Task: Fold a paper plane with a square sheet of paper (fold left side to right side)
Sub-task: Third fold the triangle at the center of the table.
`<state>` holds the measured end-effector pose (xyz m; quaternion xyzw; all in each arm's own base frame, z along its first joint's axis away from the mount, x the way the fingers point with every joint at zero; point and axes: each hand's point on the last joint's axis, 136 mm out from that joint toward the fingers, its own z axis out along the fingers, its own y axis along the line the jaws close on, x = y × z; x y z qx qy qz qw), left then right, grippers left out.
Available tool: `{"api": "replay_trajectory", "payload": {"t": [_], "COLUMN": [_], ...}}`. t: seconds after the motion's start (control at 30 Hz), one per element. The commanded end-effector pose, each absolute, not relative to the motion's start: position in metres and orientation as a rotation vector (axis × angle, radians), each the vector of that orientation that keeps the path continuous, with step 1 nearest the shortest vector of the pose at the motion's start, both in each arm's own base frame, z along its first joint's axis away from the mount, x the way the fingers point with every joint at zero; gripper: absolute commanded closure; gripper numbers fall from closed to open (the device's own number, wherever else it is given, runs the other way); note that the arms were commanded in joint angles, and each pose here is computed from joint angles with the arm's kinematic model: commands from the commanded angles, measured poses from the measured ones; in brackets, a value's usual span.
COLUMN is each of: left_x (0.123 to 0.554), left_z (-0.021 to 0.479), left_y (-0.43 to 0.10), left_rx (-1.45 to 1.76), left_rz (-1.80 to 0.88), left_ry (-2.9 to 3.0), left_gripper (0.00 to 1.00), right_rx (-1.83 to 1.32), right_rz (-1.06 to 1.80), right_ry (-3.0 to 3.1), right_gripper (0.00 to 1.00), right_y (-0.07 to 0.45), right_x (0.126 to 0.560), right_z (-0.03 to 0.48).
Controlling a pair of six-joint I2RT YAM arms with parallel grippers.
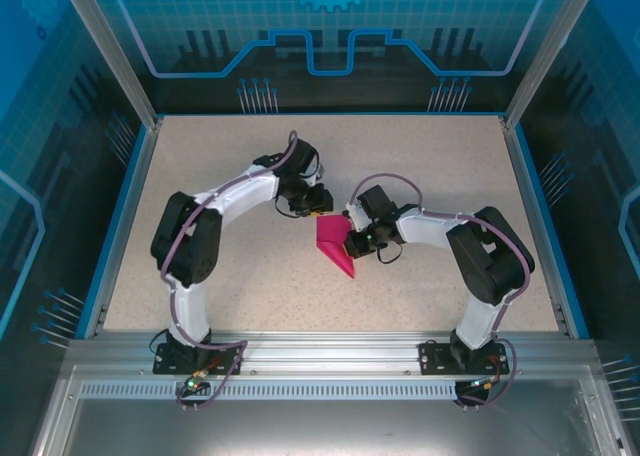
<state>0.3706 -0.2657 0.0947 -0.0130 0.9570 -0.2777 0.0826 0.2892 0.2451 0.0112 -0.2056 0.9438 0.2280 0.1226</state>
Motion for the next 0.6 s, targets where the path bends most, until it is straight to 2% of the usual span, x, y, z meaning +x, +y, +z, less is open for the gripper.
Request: {"api": "replay_trajectory", "payload": {"t": [0.0, 0.23, 0.57], "left_x": [0.342, 0.312, 0.305], "left_z": [0.089, 0.082, 0.049], "left_y": [-0.266, -0.291, -0.299], "left_rx": [-0.072, -0.057, -0.078], "left_rz": [-0.921, -1.125, -1.108], "left_ry": [2.889, 2.885, 2.946], "left_gripper": [0.76, 0.79, 0.8], "right_rx": [-0.558, -0.559, -0.56], "right_rz": [0.562, 0.555, 0.546], "right_ry": [2.923, 2.924, 2.924], "right_gripper": [1.0, 1.0, 1.0], "right_y": [0.217, 0.216, 0.215], "right_x": [0.262, 0.262, 0.262], "right_z": [-0.023, -0.022, -0.023]}}
